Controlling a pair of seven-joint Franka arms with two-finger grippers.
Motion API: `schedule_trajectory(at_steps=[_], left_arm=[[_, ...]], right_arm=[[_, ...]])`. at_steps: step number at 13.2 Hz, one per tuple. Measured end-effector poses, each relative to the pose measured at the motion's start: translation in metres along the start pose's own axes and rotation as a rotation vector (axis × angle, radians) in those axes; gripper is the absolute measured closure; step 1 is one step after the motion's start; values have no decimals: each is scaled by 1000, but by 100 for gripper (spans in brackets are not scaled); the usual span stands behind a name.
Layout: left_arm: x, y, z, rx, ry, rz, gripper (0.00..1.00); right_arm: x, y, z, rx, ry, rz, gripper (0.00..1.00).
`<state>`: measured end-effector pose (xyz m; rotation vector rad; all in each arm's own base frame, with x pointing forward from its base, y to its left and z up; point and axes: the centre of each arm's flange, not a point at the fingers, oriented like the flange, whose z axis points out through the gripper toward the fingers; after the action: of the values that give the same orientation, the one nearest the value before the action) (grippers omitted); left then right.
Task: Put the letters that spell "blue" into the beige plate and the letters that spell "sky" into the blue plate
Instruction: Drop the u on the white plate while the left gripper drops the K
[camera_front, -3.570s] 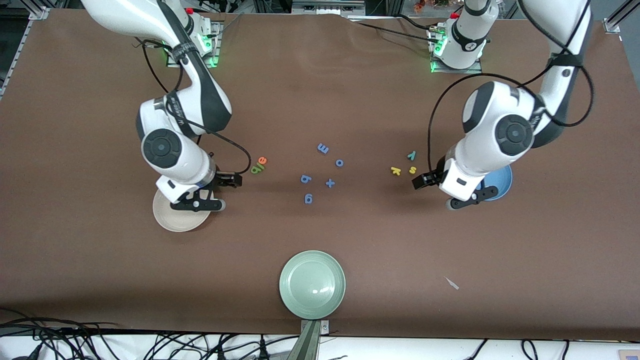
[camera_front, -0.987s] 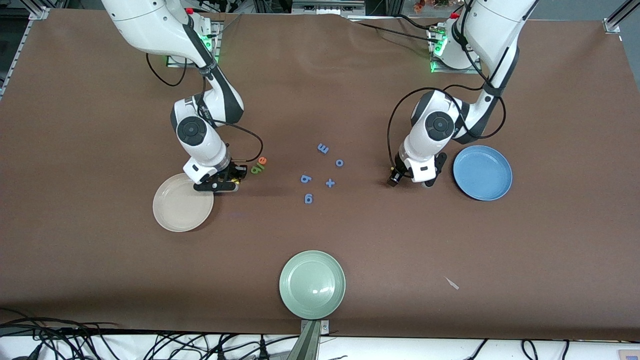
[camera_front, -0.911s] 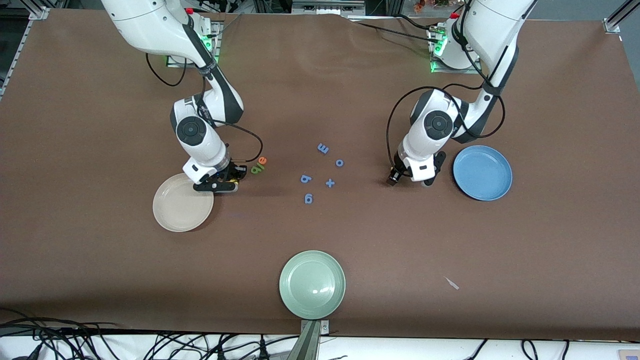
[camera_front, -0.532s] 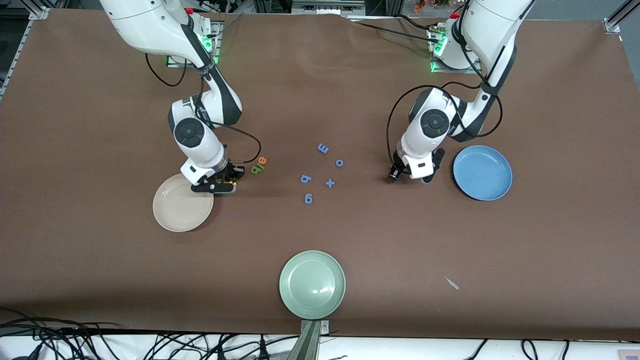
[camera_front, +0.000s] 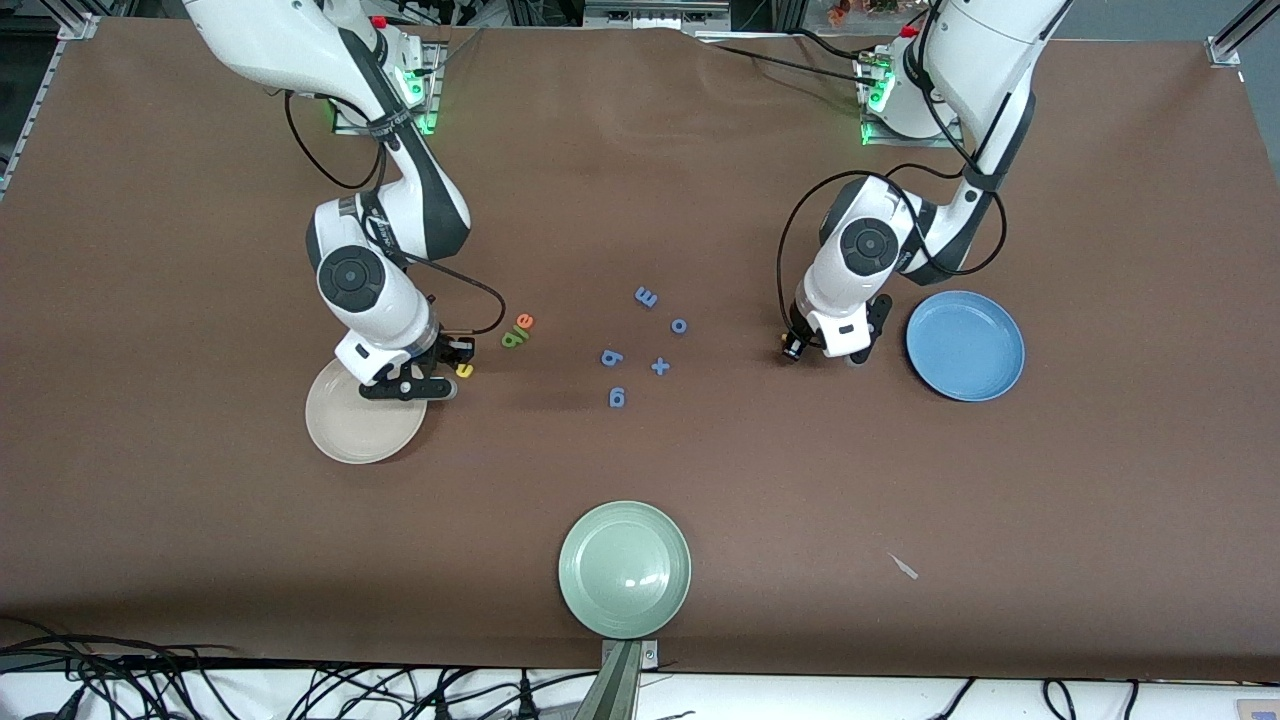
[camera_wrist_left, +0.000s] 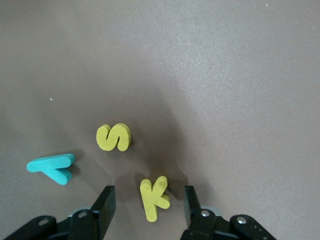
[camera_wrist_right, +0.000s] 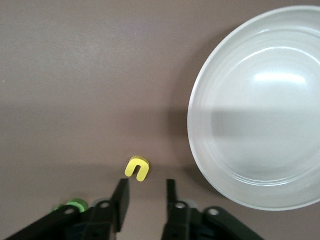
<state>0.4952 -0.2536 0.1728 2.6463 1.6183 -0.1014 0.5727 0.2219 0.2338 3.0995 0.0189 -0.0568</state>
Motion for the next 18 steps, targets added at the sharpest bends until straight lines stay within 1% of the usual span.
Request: schedule_trajectory(at_steps=[1, 2, 3, 4, 5, 6, 7, 9, 10, 11, 12, 13, 14, 15, 17, 18], left_arm=[[0, 0, 0, 1, 0, 0, 42], [0, 0, 0, 1, 1, 2, 53], [0, 0, 0, 1, 6, 10, 53], [-1, 0, 0, 1, 12, 20, 59], [0, 0, 0, 0, 15, 25, 71], [0, 1, -2, -3, 17, 25, 76], [2, 2, -6, -10, 18, 21, 76], [20, 7, -28, -15, 27, -8, 76], [33, 8, -44, -12, 35, -22, 76], [49, 7, -60, -4, 44, -26, 76], [68, 3, -74, 8, 48, -19, 76], [88, -2, -85, 19, 51, -2, 76], [109, -8, -94, 35, 50, 21, 76], [129, -15, -103, 47, 49, 41, 76], [166, -31, -122, 62, 46, 92, 76], [181, -41, -125, 71, 41, 128, 76]], right_arm=[[0, -2, 8, 1, 3, 17, 46], [-1, -6, 17, -1, 2, 29, 35], [-2, -9, 25, -3, 3, 36, 23], [-3, -12, 30, -3, 6, 41, 17], [-3, -14, 35, -1, 12, 55, 17], [-2, -15, 41, 1, 21, 65, 17], [-2, -16, 46, 2, 26, 68, 17], [-3, -18, 53, 1, 26, 70, 19], [-3, -18, 54, 1, 25, 71, 22], [-3, -18, 54, 0, 25, 74, 27], [-4, -18, 54, 0, 23, 76, 27], [-5, -17, 56, -2, 19, 76, 33], [-7, -17, 57, -3, 17, 77, 45], [-7, -17, 57, -3, 17, 77, 45], [-7, -19, 56, 0, 18, 76, 61], [-7, -19, 56, 0, 18, 77, 61]])
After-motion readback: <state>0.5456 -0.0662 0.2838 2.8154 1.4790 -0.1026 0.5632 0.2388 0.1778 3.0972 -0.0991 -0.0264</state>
